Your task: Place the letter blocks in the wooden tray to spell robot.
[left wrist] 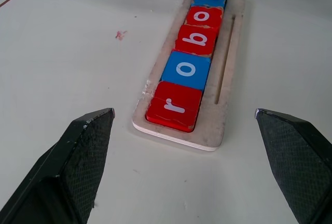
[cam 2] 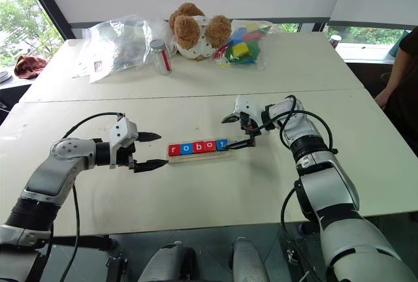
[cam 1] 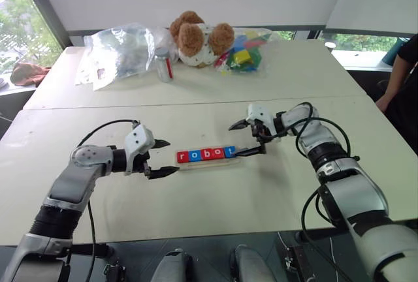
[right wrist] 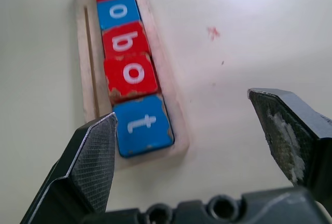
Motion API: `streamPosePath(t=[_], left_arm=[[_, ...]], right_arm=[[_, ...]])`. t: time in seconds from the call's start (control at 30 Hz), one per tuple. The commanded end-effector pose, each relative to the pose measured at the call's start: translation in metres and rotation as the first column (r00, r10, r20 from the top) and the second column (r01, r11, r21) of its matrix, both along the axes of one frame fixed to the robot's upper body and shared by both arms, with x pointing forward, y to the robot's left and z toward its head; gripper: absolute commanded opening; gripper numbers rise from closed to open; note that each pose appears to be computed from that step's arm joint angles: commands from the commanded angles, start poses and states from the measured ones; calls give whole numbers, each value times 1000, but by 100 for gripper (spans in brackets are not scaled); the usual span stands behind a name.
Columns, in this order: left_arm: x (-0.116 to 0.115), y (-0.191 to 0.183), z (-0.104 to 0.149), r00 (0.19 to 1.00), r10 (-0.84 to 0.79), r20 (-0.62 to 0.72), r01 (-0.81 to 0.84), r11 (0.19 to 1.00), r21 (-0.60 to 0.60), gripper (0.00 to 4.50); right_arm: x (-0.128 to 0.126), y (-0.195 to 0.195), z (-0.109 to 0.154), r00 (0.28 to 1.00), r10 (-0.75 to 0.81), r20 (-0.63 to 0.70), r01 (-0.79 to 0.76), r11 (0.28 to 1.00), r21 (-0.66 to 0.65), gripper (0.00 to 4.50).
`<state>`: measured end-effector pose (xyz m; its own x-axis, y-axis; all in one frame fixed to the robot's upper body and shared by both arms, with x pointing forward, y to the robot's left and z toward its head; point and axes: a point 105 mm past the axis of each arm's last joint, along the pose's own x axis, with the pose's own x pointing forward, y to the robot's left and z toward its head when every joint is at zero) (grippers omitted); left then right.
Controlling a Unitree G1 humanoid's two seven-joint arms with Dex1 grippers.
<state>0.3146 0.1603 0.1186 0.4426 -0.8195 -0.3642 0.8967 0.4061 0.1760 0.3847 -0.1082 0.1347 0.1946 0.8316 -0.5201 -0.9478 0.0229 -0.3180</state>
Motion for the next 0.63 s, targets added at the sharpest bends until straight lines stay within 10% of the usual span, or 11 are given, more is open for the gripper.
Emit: streamPosePath(t=[0.03, 0.27, 0.63], left_arm=[[1, -1, 7, 999, -6, 33, 6, 1000, 0, 450], [-12, 5, 15, 1000, 7, 23, -6, 999, -48, 450], [-64, 54, 8, 964, 217, -152, -234, 967, -104, 450]], right_arm=[[-3, 12, 13, 998, 50, 46, -52, 998, 30, 441], [-16, 5, 18, 1000, -22, 11, 20, 990, 138, 441], [-110, -54, 16, 865, -389, -317, 456, 872, 174, 441]])
